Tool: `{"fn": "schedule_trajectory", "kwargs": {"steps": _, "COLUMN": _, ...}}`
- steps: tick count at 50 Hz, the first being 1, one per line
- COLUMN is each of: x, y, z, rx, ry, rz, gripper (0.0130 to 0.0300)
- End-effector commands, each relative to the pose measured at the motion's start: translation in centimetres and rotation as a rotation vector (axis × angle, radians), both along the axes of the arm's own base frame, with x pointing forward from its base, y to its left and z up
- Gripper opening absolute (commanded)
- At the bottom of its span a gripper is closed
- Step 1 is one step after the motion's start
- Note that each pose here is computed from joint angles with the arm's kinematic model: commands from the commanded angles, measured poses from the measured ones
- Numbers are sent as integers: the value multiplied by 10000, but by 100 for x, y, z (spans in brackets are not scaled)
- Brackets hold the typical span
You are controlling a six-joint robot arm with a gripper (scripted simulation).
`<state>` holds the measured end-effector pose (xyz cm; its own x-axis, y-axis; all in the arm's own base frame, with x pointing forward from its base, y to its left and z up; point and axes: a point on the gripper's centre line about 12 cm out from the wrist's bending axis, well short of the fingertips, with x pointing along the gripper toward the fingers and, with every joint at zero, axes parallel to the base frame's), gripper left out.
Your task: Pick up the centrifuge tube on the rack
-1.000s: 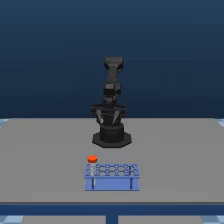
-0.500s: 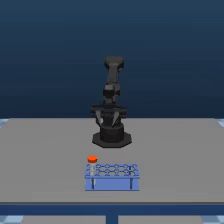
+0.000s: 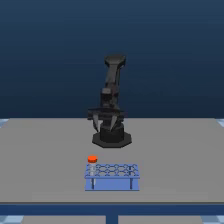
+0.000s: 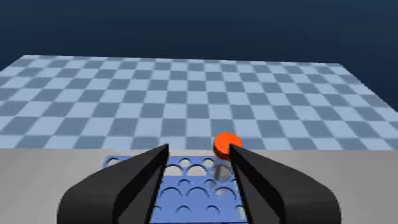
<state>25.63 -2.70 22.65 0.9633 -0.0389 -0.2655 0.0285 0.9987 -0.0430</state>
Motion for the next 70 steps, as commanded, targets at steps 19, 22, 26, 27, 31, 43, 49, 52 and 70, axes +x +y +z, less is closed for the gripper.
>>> {"fn": "schedule_trajectory", "kwargs": {"steps": 19, "x": 397, "y": -208, "z": -93, "rx": 296, "ry": 1091, "rz": 35, "gripper": 300}}
{"fn": "schedule_trajectory", "kwargs": {"steps": 22, "x": 442, "y": -229, "z": -105, "rx": 309, "ry": 1218, "rz": 48, "gripper": 300}}
{"fn": "schedule_trajectory", "kwargs": {"steps": 26, "x": 528, "y": -270, "z": -129, "rx": 335, "ry": 1462, "rz": 73, "gripper": 300}}
{"fn": "schedule_trajectory", "kwargs": {"steps": 27, "x": 528, "y": -270, "z": -129, "rx": 335, "ry": 1462, "rz": 73, "gripper": 300}}
{"fn": "schedule_trajectory", "kwargs": {"steps": 31, "x": 608, "y": -306, "z": -149, "rx": 361, "ry": 1679, "rz": 104, "gripper": 300}}
{"fn": "schedule_trajectory", "kwargs": {"steps": 43, "x": 757, "y": -371, "z": -181, "rx": 415, "ry": 2074, "rz": 177, "gripper": 300}}
{"fn": "schedule_trajectory", "kwargs": {"steps": 49, "x": 802, "y": -391, "z": -191, "rx": 430, "ry": 2196, "rz": 196, "gripper": 300}}
{"fn": "schedule_trajectory", "kwargs": {"steps": 52, "x": 822, "y": -400, "z": -196, "rx": 436, "ry": 2251, "rz": 203, "gripper": 300}}
{"fn": "schedule_trajectory", "kwargs": {"steps": 70, "x": 919, "y": -446, "z": -225, "rx": 462, "ry": 2519, "rz": 226, "gripper": 300}}
